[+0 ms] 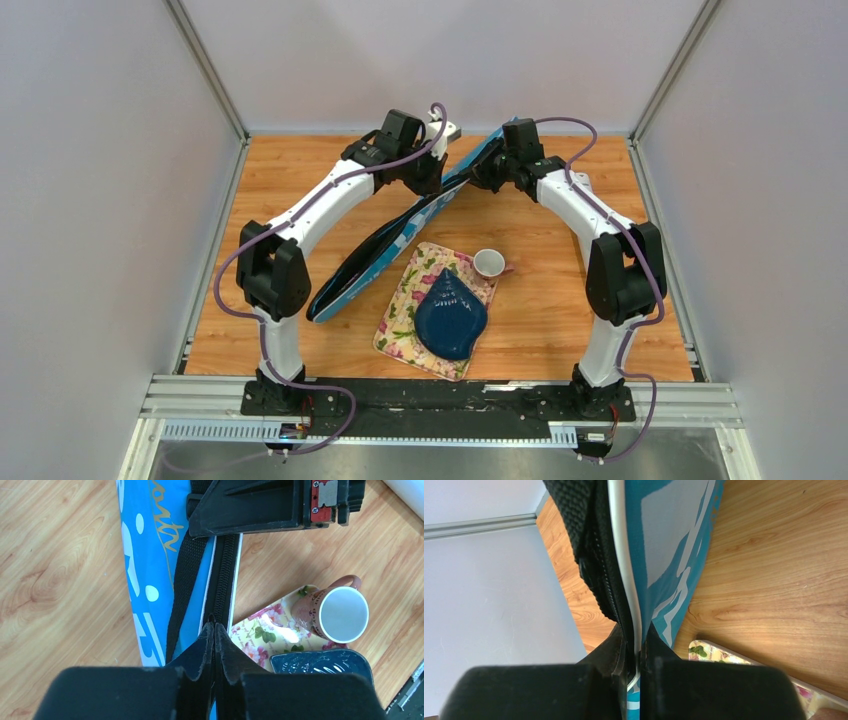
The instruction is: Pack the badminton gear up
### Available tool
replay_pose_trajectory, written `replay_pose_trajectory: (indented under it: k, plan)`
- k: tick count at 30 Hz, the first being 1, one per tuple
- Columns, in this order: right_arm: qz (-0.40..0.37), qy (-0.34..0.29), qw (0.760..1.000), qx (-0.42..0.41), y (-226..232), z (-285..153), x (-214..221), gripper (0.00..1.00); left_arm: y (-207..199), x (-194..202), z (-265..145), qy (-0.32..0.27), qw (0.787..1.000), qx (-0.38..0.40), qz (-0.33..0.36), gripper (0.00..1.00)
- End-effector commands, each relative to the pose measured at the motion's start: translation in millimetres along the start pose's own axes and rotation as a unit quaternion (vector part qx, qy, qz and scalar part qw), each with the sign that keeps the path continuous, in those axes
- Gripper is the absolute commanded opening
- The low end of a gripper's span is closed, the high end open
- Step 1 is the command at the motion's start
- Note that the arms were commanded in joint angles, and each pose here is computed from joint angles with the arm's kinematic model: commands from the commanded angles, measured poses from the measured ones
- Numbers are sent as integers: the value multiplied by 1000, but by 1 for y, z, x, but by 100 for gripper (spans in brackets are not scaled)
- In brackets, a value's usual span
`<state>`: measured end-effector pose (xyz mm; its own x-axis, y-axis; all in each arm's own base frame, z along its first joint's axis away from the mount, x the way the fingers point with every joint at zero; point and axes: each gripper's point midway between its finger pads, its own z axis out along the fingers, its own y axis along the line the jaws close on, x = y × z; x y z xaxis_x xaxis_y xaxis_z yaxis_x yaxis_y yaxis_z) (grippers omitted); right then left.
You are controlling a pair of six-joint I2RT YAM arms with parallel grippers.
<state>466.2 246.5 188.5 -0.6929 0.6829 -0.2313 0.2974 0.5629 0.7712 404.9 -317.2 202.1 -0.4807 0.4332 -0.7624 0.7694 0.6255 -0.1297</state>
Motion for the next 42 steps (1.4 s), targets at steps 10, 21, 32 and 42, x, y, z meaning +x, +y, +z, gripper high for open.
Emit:
replay_pose_trajectory:
  k: [10,21,32,42]
  plan:
    - [10,-19,999,-39,31,-7,-13,0,7,-11,-16,-12,999,-45,-6,0]
    - [-5,-29,997,-67,38,-11,-17,0,7,2,-39,-4,996,-80,-40,0]
    - [-18,-36,994,-105,43,-10,-23,0,6,15,-74,-23,990,-115,-82,0]
    - [-33,-11,988,-150,53,-14,-13,0,10,-12,-58,-45,958,69,-273,80]
